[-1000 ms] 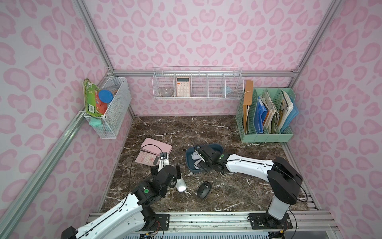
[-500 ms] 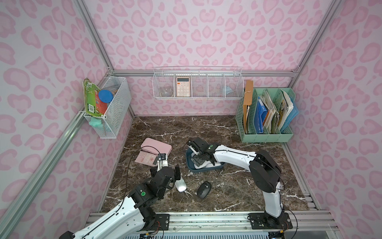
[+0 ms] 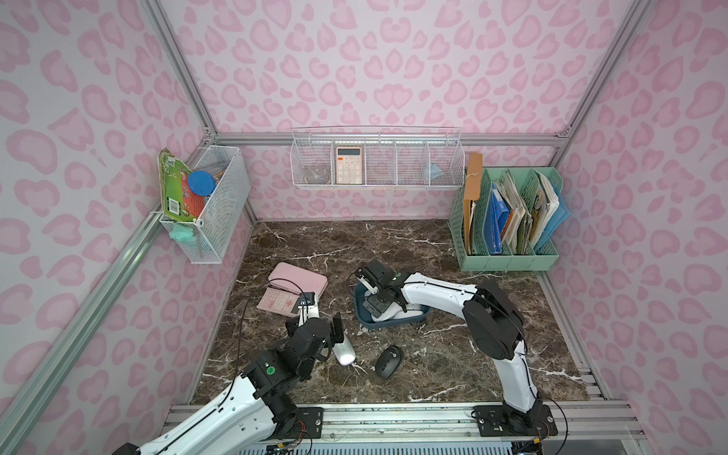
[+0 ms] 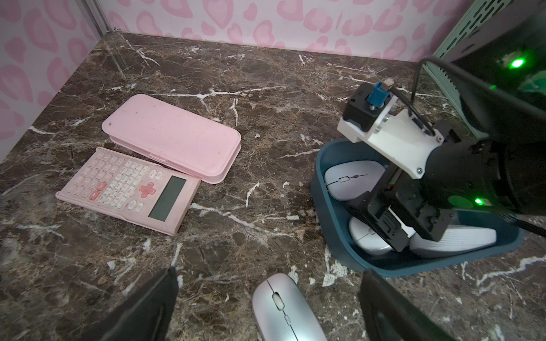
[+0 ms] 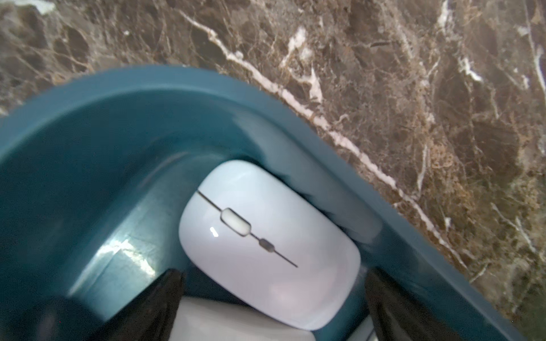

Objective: Take out the mouse from the storage box
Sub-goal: Pick up the mouse from the storage box.

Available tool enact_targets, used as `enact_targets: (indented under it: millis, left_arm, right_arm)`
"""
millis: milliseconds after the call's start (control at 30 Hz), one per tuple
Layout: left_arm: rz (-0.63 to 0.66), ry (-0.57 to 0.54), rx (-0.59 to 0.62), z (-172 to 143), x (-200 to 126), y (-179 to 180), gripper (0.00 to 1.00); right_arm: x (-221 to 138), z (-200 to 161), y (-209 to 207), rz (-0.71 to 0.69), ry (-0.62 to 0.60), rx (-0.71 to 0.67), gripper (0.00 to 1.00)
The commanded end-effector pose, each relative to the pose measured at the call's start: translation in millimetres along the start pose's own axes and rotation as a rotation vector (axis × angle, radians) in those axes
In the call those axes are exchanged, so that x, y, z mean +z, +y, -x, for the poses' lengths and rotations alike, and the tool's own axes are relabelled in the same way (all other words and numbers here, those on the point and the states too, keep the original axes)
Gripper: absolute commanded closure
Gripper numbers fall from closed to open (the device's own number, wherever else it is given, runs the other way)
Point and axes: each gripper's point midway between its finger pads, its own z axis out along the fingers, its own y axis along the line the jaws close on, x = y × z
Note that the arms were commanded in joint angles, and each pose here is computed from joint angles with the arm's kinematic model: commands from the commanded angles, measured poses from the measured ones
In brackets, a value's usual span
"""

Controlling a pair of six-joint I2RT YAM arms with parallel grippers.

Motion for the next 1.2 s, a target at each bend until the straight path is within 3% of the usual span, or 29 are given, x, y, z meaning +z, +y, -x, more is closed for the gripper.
enact_targets:
  millis: [0, 267, 433, 767, 933, 1167]
  left_arm:
    - [0.010, 0.001, 0.002, 0.8, 0.7, 0.6, 0.01]
    - [0.034, -0.018, -0.006, 1.9, -0.6, 7.0, 0.01]
    - [0.033, -0.017, -0.003, 1.9, 0.0, 6.4, 0.01]
    - [0.035, -0.008, 0.006, 1.1, 2.3, 4.5, 0.01]
    - [0.033, -0.008, 0.006, 1.3, 2.2, 4.1, 0.01]
    - [0.033, -0.005, 0.009, 0.5, 2.4, 4.1, 0.01]
  right_arm:
    - [6.6, -5.1, -10.4, -0.037, 0.014, -0.009, 0.02]
    - [1.9, -1.6, -25.3, -0.120, -0.041, 0.013, 0.18]
    - [-9.6, 5.4, -30.1, -0.154, -0.100, 0.014, 0.34]
    - [-27.8, 14.5, -40.9, -0.207, -0.184, 0.037, 0.38]
    - [-21.8, 5.1, -55.8, -0.297, -0.154, 0.076, 0.36]
    - [-15.3, 4.9, -51.9, -0.258, -0.154, 0.079, 0.40]
